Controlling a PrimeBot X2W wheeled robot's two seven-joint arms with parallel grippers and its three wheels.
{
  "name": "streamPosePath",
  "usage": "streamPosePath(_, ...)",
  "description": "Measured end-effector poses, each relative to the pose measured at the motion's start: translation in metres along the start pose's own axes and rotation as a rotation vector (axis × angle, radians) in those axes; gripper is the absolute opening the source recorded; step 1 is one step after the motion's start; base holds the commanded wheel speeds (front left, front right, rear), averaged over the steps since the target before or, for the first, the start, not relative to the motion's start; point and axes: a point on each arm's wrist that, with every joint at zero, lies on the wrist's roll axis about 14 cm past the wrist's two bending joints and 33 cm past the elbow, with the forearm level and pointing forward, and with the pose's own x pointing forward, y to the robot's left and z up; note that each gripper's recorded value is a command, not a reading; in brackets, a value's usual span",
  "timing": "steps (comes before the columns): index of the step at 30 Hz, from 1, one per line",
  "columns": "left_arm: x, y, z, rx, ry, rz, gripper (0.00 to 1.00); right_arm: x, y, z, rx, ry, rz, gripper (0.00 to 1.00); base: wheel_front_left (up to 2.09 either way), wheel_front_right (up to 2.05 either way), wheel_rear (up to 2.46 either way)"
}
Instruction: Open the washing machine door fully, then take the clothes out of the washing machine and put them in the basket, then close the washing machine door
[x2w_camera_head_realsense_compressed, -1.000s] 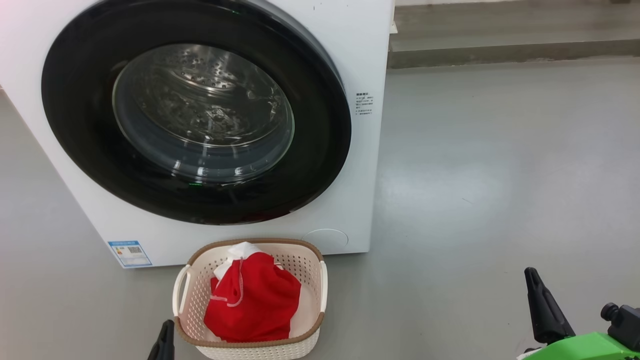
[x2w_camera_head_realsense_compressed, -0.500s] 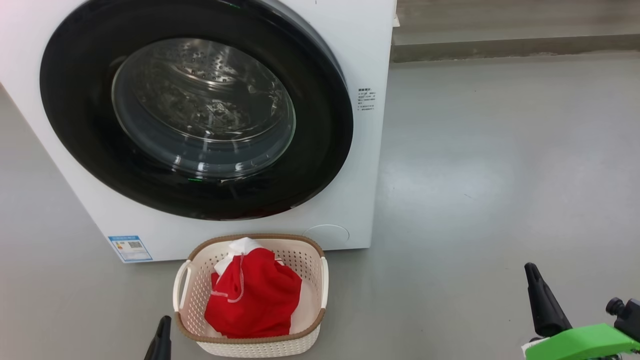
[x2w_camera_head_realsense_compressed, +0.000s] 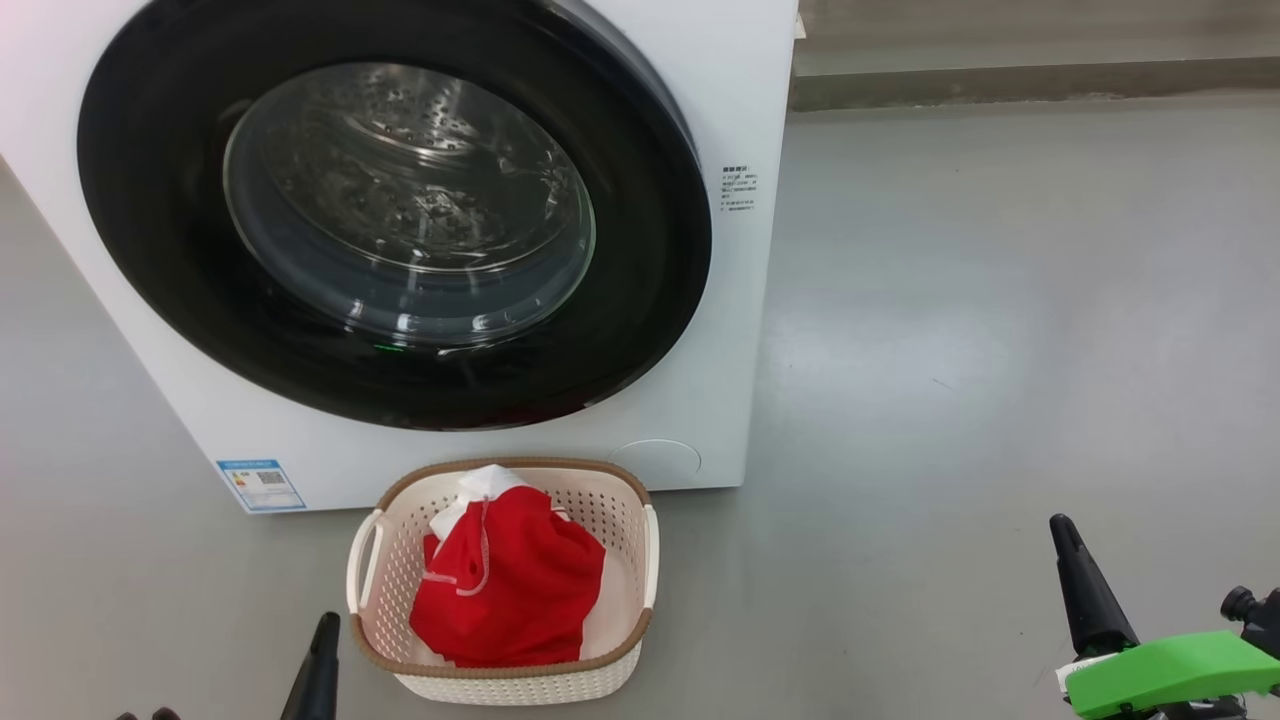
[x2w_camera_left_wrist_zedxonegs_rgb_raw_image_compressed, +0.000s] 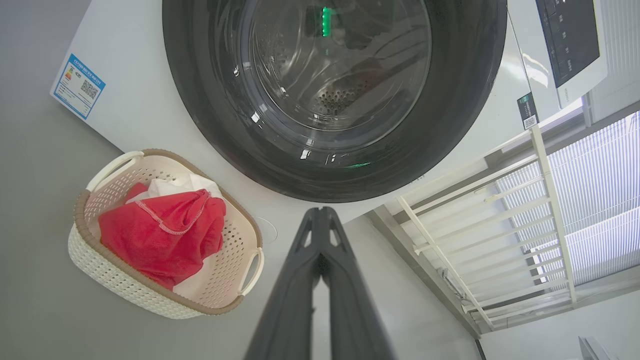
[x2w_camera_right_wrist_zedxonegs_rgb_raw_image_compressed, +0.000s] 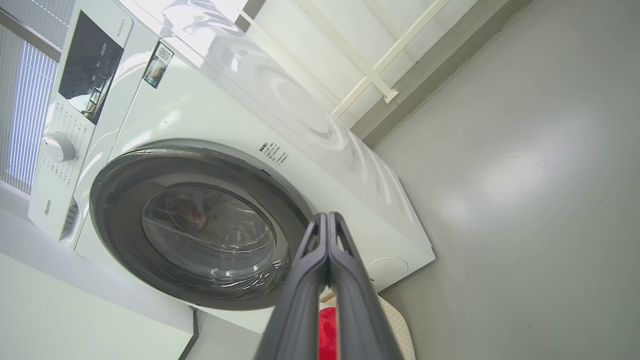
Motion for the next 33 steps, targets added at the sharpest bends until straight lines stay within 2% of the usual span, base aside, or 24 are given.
streamPosePath(13,0.008,-0.002,0.004,-0.137,0.001,-0.003,0.0,0.004,-0.006,-0.002,0.143,0.016,-0.024,0.0,0.0,0.0,0.0)
streamPosePath(33,0.018,-0.005,0.007,-0.362,0.015,-0.01,0.0,0.02,0.002,-0.005,0.38,0.041,-0.008,0.0,0.0,0.0,0.0)
